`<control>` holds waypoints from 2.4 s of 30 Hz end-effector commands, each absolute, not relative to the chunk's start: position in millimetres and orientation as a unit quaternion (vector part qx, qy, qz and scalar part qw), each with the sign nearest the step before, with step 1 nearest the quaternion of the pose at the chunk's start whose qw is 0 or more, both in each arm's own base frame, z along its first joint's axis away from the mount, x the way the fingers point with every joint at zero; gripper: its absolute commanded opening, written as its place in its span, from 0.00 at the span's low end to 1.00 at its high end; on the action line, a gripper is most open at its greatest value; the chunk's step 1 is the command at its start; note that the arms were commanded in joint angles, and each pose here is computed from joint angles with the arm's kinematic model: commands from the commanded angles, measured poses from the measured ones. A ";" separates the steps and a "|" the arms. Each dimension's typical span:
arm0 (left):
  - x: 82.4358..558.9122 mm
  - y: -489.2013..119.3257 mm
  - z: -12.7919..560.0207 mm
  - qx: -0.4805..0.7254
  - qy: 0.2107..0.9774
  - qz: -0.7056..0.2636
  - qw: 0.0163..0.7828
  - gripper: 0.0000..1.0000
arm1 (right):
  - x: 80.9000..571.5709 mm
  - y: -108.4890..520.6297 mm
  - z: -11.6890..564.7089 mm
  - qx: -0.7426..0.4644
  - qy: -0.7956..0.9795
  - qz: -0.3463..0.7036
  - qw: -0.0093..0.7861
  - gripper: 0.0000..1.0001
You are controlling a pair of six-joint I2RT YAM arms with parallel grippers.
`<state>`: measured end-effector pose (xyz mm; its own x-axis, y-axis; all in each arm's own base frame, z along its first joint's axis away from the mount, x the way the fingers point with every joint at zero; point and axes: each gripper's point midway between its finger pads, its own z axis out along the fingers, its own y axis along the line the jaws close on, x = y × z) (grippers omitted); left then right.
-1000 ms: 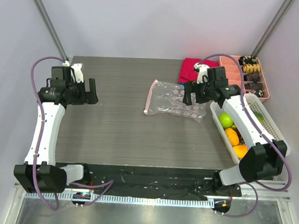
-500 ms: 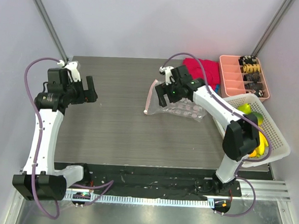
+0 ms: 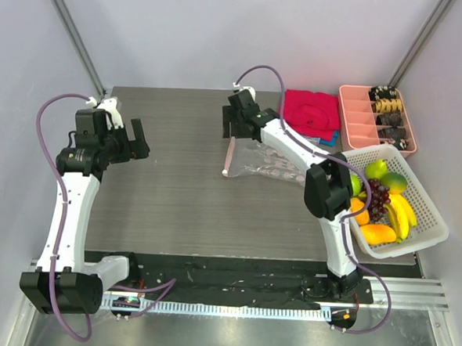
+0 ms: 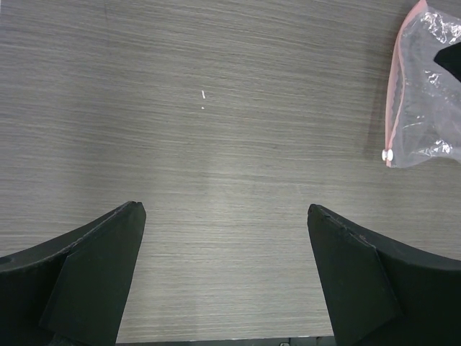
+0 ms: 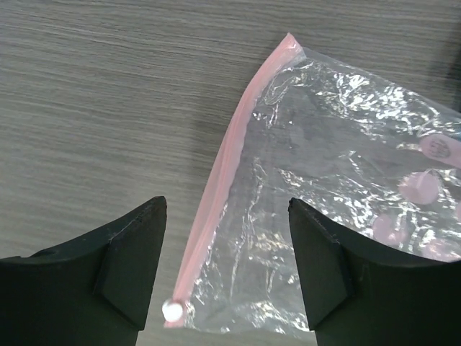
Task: Place the food in the zip-top bag and seal the zipper
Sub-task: Pick up the zipper food storage bag at the center of the board.
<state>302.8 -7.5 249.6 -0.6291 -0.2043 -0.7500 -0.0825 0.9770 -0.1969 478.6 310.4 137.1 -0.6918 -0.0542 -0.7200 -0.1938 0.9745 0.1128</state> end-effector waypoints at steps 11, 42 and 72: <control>309.3 -2.0 239.6 -0.087 0.898 -0.063 0.427 1.00 | 493.1 322.1 83.0 -0.030 0.929 0.073 0.362 0.57; 312.1 -12.4 238.9 -0.055 0.900 -0.086 0.424 1.00 | 473.7 355.1 150.2 -0.083 0.902 0.262 0.334 0.01; 330.7 -91.8 295.9 0.009 0.857 -0.294 0.423 0.95 | 394.5 349.2 219.5 0.019 0.816 0.486 0.312 0.01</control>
<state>336.3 -76.2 307.5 -0.6061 -0.2504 -0.7550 0.2234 0.8574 -0.4637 391.6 363.5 197.6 -0.8852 0.3537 -0.3022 -0.1290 0.4375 0.8899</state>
